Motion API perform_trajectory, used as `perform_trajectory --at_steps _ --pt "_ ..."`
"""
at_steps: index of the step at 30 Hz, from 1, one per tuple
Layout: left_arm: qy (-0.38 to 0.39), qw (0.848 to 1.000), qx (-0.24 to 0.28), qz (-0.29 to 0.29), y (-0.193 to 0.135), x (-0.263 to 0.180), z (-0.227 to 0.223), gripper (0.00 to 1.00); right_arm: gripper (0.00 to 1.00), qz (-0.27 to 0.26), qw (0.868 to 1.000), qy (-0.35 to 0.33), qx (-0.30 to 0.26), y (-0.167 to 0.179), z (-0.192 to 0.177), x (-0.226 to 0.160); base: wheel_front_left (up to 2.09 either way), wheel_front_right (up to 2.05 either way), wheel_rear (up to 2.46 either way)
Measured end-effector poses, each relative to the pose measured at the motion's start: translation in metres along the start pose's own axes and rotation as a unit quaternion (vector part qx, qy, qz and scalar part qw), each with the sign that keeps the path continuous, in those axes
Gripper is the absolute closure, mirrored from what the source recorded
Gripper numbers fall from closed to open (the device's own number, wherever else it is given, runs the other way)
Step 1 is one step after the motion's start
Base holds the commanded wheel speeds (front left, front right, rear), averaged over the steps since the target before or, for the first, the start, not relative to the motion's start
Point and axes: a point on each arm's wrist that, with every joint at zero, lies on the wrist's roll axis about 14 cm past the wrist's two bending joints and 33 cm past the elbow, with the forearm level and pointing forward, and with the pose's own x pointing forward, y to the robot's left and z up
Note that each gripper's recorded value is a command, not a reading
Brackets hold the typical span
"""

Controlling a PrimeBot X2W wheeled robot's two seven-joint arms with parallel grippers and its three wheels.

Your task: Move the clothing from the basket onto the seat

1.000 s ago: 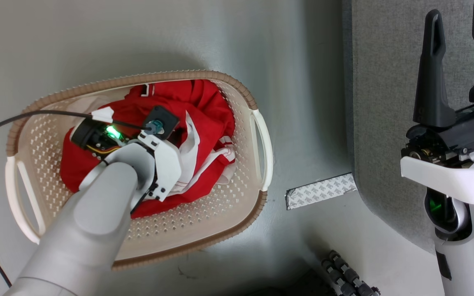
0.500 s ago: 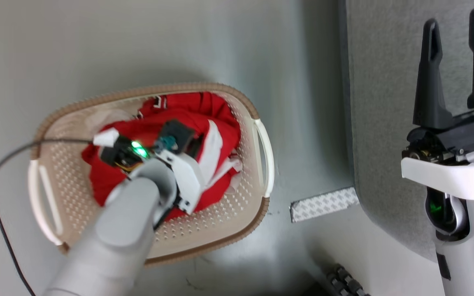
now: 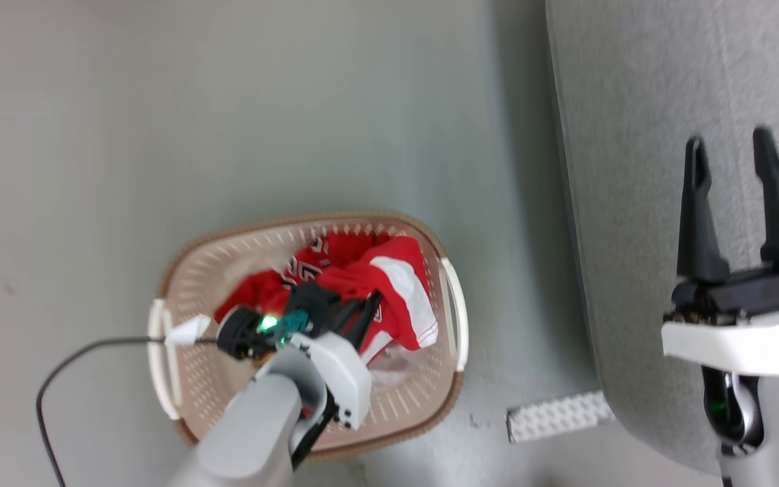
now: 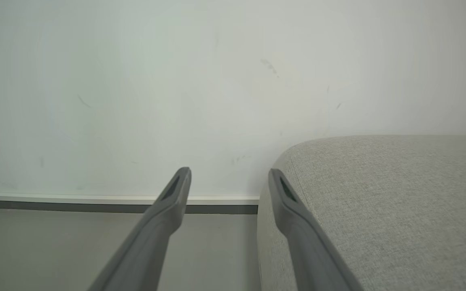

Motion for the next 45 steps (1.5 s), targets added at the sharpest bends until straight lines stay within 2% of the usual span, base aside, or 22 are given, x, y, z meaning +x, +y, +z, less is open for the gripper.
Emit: perform_trajectory --at_steps 11,20,29,34,45 --pt "-0.063 0.996 0.004 0.059 -0.009 -0.060 0.045 1.00 0.00 -0.001 1.000 -0.022 0.013 0.007 0.037 -0.041 0.00 0.00 0.00" --pt "-0.136 0.986 0.008 0.097 -0.024 -0.106 0.084 1.00 0.00 -0.002 0.999 -0.037 0.014 0.008 0.059 -0.075 0.00 0.00 0.00" --pt "-0.218 0.967 0.022 0.133 -0.034 -0.155 0.123 1.00 0.00 -0.001 0.999 -0.047 0.019 0.009 0.071 -0.104 0.00 0.00 0.00" --pt "-0.255 0.955 0.030 0.151 -0.041 -0.184 0.137 1.00 0.00 -0.002 1.000 -0.020 0.016 0.007 0.056 -0.128 0.00 0.00 0.00" --pt "-0.314 0.926 0.058 0.203 -0.040 -0.248 0.153 1.00 0.00 0.010 0.999 -0.022 0.020 0.012 0.057 -0.158 0.00 0.00 0.00"
